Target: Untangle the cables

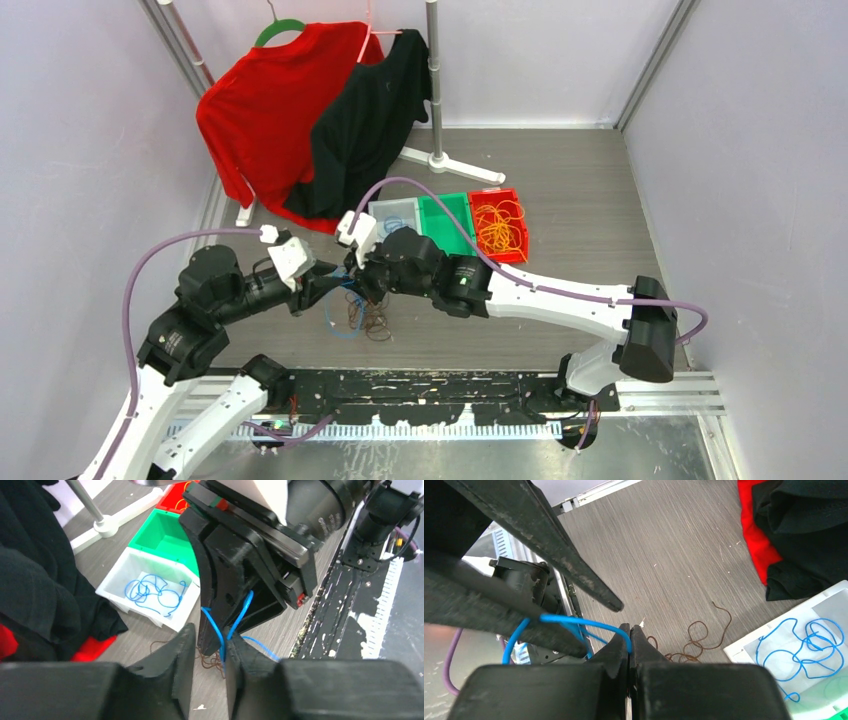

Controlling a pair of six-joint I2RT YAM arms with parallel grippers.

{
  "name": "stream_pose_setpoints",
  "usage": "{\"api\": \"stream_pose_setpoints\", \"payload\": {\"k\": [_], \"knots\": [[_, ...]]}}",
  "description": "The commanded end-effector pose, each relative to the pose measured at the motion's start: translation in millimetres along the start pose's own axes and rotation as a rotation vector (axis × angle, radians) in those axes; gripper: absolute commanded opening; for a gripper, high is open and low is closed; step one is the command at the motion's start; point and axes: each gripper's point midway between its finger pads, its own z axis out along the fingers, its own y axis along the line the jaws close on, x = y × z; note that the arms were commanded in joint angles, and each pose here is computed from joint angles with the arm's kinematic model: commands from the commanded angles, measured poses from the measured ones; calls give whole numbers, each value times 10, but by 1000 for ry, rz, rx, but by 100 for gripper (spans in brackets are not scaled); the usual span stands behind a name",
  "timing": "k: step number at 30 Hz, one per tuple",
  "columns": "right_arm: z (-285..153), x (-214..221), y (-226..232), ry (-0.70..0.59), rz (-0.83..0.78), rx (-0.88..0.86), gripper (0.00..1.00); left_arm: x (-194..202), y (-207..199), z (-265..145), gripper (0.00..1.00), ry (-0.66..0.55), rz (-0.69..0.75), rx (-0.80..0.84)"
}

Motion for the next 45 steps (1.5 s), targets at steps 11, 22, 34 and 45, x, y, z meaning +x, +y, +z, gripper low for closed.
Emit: {"api": "stream_pose_setpoints", "payload": {"k": [11,22,34,45], "knots": [[-189,-457,232,-187,36,-86,17,-332,194,-84,0,-87,170,-90],[-365,-605,264,-351,133,-201,36,-779,-80,-274,0,-165,404,68],[-249,-669,325,-420,186,-253,25,-889,-157,-326,0,-167,413,114],[73,-430,281,-431,299,-259,18,-1275,-241,-401,0,-243,359,153]]}}
